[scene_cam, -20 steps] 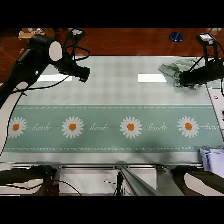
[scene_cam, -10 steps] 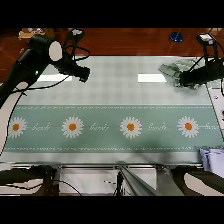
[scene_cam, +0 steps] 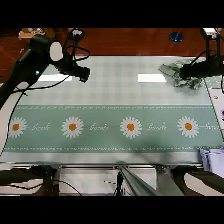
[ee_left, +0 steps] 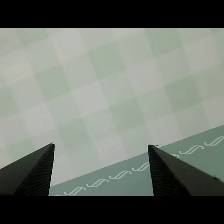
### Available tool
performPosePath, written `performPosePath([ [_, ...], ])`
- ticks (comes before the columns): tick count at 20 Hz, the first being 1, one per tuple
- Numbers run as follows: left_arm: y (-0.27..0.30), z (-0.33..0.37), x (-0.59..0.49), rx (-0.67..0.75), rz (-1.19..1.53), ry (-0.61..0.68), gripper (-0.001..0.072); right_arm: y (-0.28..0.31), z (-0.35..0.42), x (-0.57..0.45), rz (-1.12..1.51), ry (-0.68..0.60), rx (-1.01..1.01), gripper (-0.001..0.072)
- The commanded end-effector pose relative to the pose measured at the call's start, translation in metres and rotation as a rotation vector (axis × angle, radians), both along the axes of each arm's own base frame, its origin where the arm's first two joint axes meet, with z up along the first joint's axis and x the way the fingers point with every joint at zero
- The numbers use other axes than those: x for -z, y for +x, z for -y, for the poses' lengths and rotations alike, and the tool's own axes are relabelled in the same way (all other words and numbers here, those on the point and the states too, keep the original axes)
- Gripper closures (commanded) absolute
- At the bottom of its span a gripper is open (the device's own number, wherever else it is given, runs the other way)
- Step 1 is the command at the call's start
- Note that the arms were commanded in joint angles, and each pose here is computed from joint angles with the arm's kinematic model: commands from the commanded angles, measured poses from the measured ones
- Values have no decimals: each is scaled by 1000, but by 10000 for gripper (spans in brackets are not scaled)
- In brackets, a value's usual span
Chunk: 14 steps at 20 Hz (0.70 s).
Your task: Fold the shirts.
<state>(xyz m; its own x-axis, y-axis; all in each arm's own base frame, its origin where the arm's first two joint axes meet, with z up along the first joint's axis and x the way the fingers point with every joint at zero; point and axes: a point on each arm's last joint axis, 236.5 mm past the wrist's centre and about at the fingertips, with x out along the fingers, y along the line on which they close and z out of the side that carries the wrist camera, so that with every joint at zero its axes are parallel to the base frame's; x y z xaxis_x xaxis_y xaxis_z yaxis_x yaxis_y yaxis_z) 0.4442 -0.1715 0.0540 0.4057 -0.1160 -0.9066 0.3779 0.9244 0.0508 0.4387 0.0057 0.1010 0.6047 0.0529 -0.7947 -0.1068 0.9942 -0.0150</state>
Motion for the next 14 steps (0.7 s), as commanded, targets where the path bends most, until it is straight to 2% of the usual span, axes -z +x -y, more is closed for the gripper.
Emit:
performPosePath([
  [1,1,1,7,1,-11,5,15,25,-15,-24,140,91,10,285],
  [5,-1,0,19,0,-46,19,16,39,-31,-43,226,207,26,286],
  [8,-4,-2,19,0,-58,25,16,43,-32,-49,255,225,31,285],
  [10,-4,-1,15,14,-49,27,16,49,-20,-55,299,162,36,286],
  [12,-2,-1,5,35,-38,34,17,58,4,-63,359,24,44,288],
  [14,0,0,-11,35,-19,27,17,62,42,-63,377,-62,165,290],
])
